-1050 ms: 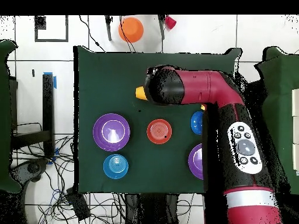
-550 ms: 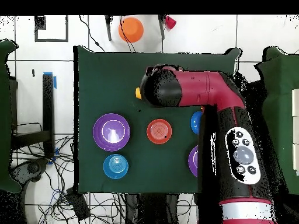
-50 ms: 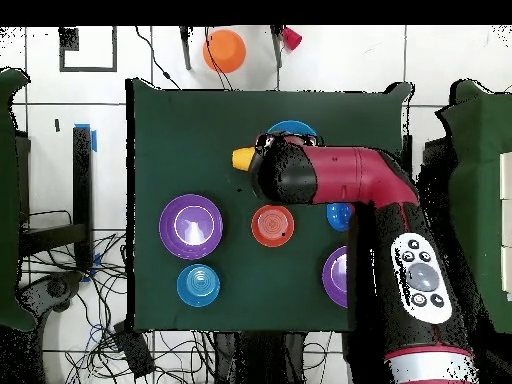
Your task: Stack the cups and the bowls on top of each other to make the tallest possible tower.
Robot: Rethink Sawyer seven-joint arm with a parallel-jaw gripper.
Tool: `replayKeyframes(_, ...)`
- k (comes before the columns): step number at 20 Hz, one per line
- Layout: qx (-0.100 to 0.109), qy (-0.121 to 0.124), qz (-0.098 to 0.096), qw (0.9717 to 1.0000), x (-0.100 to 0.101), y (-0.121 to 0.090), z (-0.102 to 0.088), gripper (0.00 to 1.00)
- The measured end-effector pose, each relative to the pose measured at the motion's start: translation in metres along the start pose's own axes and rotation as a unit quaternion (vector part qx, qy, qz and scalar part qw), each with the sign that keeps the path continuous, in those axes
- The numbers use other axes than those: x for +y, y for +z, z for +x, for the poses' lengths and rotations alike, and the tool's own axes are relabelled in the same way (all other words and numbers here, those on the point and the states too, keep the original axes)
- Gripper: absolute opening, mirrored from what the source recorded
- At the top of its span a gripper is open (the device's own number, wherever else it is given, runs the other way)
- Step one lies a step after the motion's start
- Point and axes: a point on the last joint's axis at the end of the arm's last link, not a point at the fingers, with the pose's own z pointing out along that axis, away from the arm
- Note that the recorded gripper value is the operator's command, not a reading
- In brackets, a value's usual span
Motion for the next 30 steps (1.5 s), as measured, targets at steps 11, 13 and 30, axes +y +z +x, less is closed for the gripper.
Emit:
replayKeyframes(11,-0.001,0.001,0.011,0.9999,-0.023,0.024,0.058,1.00)
replayKeyframes(13,-0.002,0.001,0.010,1.0000,-0.023,0.028,0.069,1.00)
replayKeyframes(30,0.049,0.006,0.018,0.9986,-0.028,0.043,0.140,1.00)
